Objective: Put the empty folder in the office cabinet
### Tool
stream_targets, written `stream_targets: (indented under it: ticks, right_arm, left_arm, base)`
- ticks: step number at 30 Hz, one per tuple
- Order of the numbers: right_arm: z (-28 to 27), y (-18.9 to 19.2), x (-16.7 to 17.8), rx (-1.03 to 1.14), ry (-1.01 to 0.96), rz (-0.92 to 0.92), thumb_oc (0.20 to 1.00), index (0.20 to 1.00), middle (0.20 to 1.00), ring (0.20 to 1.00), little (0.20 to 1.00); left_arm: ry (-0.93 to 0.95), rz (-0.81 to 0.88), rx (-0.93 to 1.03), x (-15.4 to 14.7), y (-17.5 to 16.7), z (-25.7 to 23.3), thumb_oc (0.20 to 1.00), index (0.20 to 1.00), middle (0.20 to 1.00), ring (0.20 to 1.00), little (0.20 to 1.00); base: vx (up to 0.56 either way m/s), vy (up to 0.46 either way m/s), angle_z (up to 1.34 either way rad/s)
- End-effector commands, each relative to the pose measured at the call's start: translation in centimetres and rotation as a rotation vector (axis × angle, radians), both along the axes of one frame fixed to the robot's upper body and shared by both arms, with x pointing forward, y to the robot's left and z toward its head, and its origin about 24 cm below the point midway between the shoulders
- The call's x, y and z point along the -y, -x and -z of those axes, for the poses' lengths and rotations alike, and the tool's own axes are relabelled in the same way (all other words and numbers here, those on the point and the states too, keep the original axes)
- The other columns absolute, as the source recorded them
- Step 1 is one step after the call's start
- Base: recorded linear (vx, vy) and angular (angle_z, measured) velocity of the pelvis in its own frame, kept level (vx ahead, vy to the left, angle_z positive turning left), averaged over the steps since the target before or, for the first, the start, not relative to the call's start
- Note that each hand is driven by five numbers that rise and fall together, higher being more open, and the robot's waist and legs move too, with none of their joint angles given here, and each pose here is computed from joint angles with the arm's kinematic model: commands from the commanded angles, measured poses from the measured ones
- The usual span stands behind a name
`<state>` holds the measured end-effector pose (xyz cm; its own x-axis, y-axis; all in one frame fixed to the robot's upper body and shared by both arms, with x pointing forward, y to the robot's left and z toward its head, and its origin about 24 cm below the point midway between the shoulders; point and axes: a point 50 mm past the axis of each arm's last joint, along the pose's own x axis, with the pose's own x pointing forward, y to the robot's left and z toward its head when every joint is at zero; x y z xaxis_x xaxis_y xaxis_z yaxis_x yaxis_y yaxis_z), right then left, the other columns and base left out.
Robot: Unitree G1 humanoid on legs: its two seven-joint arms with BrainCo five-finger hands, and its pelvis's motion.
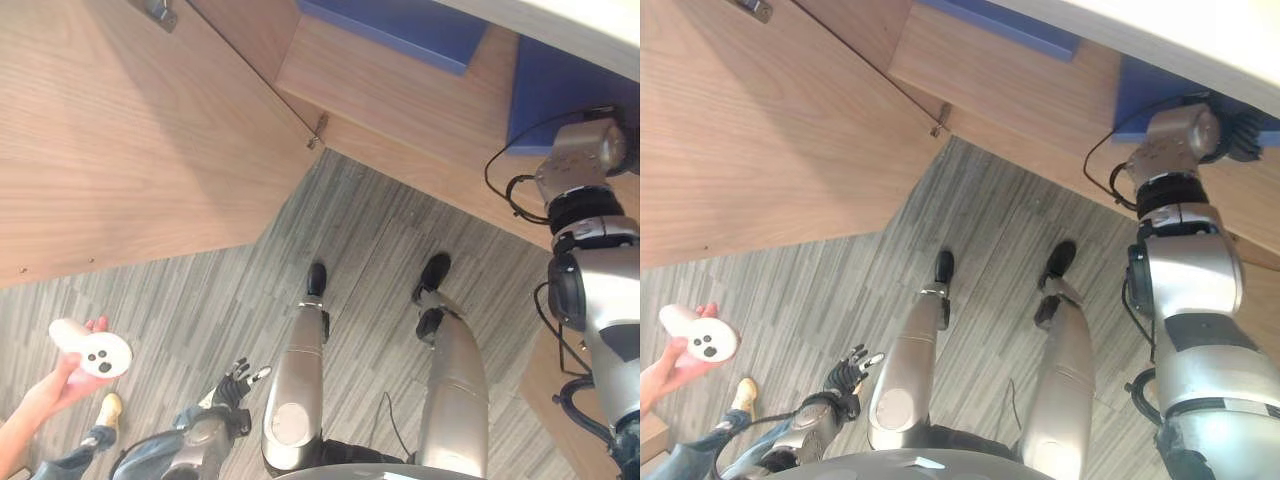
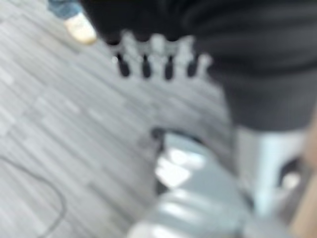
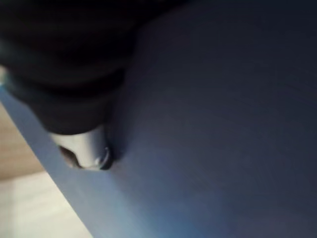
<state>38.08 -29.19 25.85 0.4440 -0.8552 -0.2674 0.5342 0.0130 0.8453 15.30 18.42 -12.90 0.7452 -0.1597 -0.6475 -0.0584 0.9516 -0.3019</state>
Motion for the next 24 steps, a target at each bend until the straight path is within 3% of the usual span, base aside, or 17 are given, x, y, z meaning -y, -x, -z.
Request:
stream_targets:
  ticks: [1,3,8,24]
  right_arm:
    - [-2.8,2.5,3.2,0.121,-0.003,0.2,0.2,0.2,0.2,0.2,0.2]
    - [-3.2,2.9,3.8,0.151,-0.073,0.226,0.2,0.2,0.2,0.2,0.2]
    - [-5.7,4.1,4.0,0.157,0.041,0.339,0.2,0.2,0.2,0.2,0.2]
    - [-8.2,3.2,3.9,0.172,0.123,0.148,0.206,0.206,0.206,0.206,0.206]
  left_arm:
    - [0.005,0.004,-0.073,-0.3,3.6,1.2,1.0,1.0,1.0,1.0,1.0]
    - [0.013,-0.01,-0.065,-0.4,3.6,1.1,1.0,1.0,1.0,1.0,1.0]
    - [0.042,-0.024,-0.057,-0.4,4.2,1.1,1.0,1.0,1.0,1.0,1.0]
    - [0.084,-0.04,-0.065,-1.7,6.1,1.1,1.0,1.0,1.0,1.0,1.0]
  base:
    - [0.04,-0.061,0.02]
    - [0.04,-0.099,-0.04]
    - [0.03,-0.06,0.05]
    - [0.02,-0.03,0.03]
